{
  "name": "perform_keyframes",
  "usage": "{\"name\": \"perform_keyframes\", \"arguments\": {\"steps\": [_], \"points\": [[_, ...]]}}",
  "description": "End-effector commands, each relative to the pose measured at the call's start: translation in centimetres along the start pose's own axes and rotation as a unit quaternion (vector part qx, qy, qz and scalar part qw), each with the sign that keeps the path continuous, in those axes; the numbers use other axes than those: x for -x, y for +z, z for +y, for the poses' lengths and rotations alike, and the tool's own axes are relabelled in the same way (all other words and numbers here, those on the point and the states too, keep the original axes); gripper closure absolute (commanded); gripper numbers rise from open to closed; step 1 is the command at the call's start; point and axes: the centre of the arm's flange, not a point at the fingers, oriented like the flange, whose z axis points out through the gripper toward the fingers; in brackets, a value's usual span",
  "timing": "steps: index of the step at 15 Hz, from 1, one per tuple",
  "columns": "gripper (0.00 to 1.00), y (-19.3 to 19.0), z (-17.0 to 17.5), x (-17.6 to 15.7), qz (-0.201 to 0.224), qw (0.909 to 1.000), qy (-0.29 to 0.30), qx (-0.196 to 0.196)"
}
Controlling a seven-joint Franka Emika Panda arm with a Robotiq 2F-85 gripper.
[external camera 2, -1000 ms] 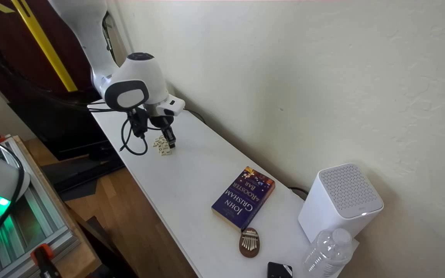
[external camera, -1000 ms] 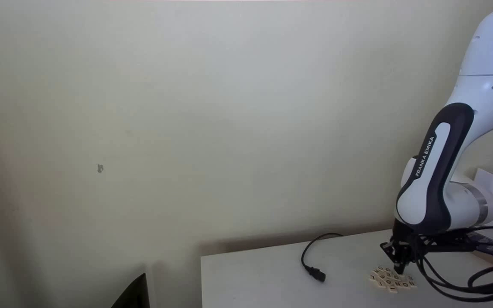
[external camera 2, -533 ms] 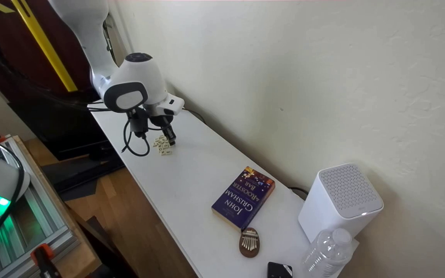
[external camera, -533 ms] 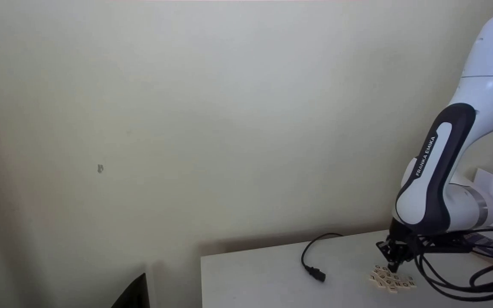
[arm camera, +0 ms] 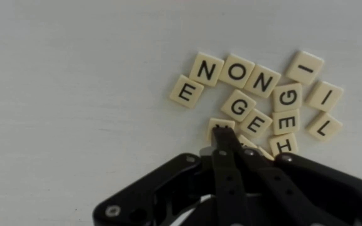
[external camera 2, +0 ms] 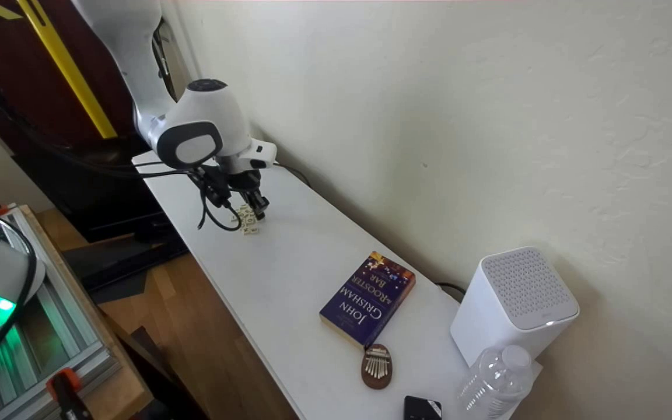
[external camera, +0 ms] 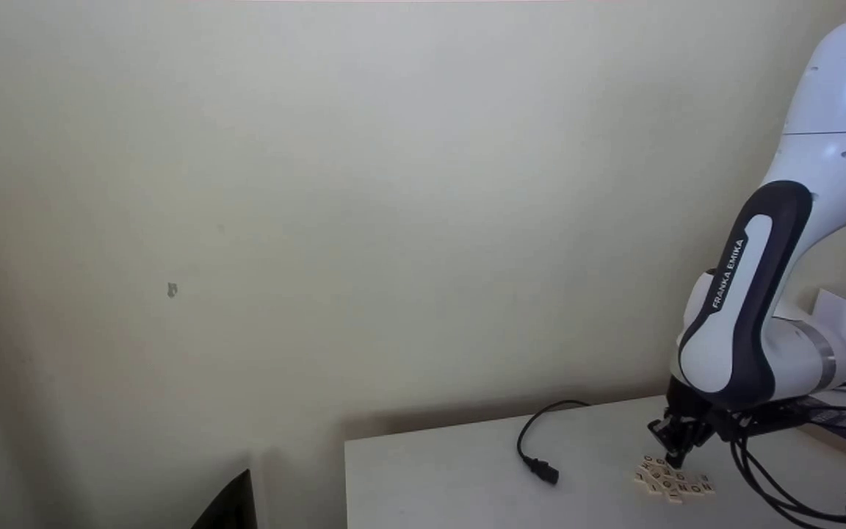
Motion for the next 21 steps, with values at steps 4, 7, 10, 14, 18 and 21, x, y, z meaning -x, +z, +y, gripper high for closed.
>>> {"name": "perform_keyframes", "arguments": {"steps": [4,7,10,14,18,21], "points": [[1.0,1.1,0.4,0.5,-0.004,0.9994,-0.034,0.003],[1.0,-0.1,0.5,0.8,-0.001,0.9995,-0.03,-0.005],[1.0,-0.6,0.7,1.1,0.0,0.9996,-0.028,-0.004],[1.0,-1.6,1.0,1.8,0.008,0.9997,-0.023,-0.006],[1.0,-2.6,1.2,2.5,0.042,0.9989,-0.012,-0.017],[1.0,-3.0,1.3,3.1,0.045,0.9987,-0.01,-0.02]]}}
